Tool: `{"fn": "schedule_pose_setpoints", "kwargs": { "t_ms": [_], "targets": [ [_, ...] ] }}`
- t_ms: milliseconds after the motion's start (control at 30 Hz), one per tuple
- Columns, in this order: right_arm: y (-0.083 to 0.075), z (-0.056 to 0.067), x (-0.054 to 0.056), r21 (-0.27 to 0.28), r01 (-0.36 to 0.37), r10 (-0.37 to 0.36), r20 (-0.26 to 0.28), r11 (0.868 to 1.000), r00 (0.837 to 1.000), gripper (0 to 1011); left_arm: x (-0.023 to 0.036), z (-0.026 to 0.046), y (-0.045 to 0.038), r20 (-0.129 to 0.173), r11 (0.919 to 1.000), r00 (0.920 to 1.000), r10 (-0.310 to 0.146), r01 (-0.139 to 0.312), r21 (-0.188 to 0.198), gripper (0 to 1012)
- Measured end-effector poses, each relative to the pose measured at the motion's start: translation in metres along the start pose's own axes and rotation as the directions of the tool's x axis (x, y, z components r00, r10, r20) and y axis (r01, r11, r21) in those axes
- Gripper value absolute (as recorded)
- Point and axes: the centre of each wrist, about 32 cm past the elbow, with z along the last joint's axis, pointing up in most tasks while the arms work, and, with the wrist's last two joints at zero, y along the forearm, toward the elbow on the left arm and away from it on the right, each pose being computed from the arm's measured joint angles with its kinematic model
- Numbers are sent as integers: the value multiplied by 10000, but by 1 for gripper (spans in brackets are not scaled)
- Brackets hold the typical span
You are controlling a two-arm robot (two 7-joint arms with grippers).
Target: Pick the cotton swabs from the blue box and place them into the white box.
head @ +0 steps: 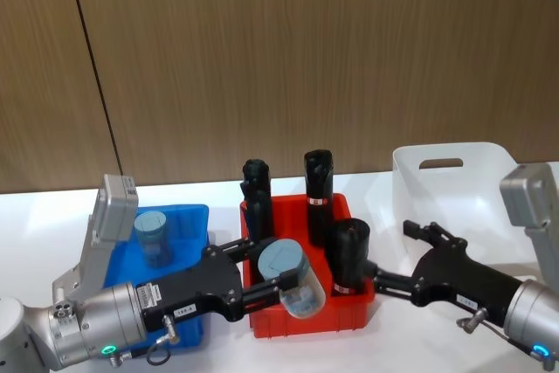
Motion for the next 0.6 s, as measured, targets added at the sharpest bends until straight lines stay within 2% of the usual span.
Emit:
{"fn": "schedule_pose_setpoints", "kwargs": {
  "t_ms": [133, 267, 600],
  "targets": [
    [13, 24, 52, -220, -567, 568, 27, 9981, 9984, 1002, 0, 0, 0, 0, 10000, 10000, 0, 0, 0, 660],
    [46, 49, 100, -535, -1297, 1304, 104, 9901, 9914, 1002, 0, 0, 0, 1, 10000, 10000, 0, 0, 0, 660],
    [141, 66, 124, -1037, -2226, 2251, 129, 9694, 9743, 1002, 0, 0, 0, 1, 10000, 10000, 1, -1, -1, 660]
  ]
}}
